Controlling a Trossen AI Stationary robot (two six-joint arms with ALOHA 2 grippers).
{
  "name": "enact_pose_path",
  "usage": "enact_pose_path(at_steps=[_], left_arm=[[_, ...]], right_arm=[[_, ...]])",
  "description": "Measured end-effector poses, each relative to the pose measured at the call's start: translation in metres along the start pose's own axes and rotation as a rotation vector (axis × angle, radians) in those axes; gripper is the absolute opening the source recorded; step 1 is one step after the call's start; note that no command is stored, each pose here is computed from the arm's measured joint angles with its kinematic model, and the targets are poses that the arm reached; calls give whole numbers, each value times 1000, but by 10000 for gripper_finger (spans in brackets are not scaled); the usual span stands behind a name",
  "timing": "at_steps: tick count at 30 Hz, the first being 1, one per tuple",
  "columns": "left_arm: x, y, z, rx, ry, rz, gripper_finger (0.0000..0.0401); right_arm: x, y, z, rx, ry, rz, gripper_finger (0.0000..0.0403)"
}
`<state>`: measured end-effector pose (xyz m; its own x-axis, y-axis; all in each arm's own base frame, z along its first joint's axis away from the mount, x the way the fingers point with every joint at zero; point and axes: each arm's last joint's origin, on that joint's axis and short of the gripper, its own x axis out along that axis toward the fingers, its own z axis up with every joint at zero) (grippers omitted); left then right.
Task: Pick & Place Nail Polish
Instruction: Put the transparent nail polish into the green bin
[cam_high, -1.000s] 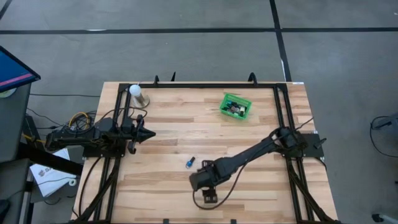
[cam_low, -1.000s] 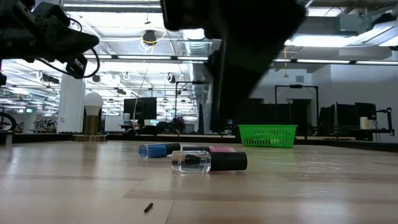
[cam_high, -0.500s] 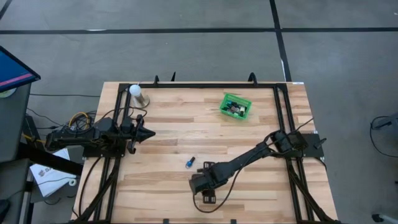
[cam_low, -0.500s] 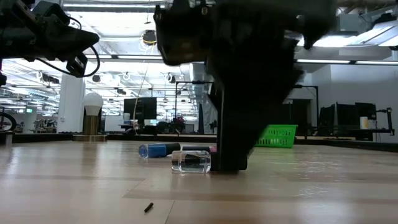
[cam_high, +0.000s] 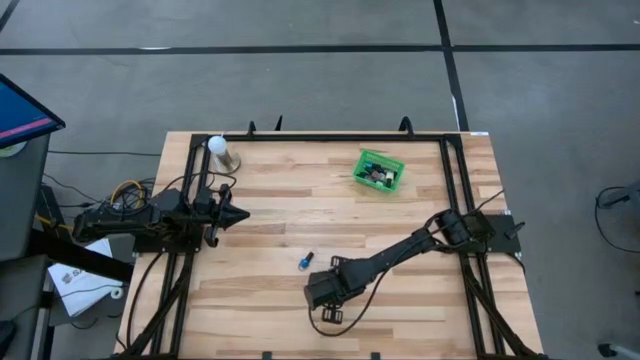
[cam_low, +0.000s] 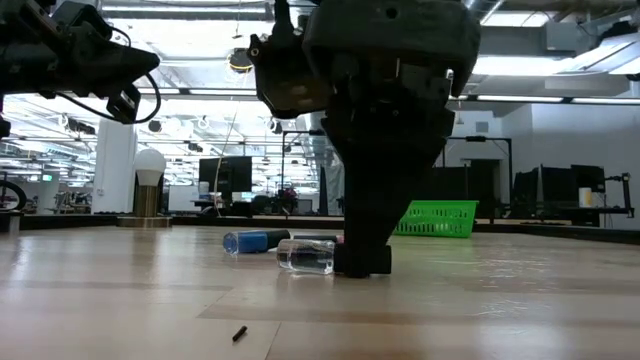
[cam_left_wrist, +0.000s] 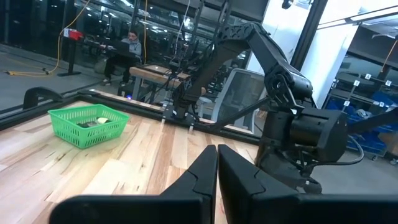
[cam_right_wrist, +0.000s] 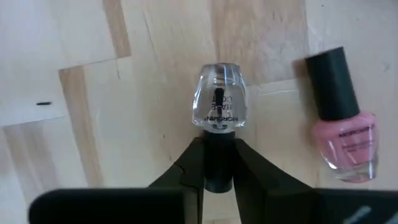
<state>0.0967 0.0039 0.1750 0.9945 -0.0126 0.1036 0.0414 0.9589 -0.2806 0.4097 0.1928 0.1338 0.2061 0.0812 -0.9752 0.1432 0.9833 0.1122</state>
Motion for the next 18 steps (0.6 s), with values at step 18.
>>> enact_pose_path(at_steps=[18], left_arm=[[0,0,0,0,0,0,8]], right_arm=[[-152,-51,23,105,-338,77,43]])
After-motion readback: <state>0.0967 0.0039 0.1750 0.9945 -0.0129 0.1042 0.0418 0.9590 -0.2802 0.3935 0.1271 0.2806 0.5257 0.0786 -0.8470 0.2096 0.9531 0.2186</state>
